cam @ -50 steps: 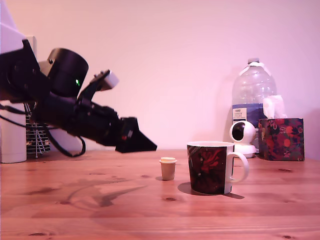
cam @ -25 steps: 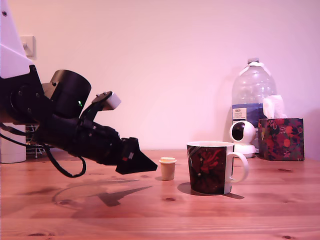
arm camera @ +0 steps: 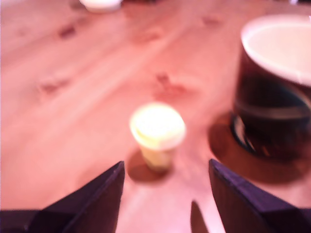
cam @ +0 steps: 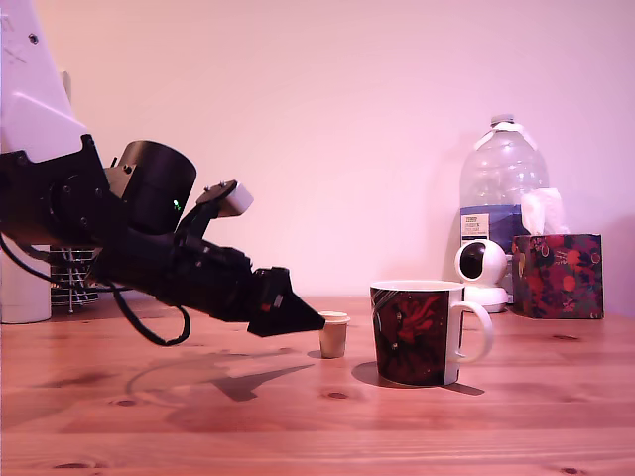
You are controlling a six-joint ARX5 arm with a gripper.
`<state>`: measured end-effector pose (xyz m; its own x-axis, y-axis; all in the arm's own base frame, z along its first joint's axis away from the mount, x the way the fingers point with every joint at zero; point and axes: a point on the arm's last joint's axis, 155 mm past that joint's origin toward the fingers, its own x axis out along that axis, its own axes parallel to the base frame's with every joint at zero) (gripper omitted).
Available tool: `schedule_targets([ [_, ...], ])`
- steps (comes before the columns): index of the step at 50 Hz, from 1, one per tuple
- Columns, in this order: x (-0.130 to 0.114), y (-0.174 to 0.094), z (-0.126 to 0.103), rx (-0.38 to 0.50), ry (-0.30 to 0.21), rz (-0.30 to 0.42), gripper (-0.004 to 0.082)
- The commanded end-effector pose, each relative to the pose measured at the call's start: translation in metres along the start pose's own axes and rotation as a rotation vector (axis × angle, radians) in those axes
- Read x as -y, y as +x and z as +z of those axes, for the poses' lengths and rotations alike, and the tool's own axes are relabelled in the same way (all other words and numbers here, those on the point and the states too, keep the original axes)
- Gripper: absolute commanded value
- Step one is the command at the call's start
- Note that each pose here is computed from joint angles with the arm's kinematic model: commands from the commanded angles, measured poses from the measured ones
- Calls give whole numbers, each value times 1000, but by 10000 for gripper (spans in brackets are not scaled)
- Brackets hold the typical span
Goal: Pick up the coffee capsules from the table one by one and drop them inside the nearest coffee cup
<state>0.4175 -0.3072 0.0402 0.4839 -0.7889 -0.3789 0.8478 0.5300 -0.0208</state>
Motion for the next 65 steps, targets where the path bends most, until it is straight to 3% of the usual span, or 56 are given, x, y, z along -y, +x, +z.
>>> schedule_targets([
  [1, 3, 5, -10, -20, -22, -9, 501],
  [16, 12, 27, -21, -50, -67, -42, 501],
  [35, 14, 55, -19, -60, -66, -30, 500],
  [59, 17, 56, -30, -111, -88, -40, 495],
  [65, 18, 56, -34, -127, -96, -43, 431],
])
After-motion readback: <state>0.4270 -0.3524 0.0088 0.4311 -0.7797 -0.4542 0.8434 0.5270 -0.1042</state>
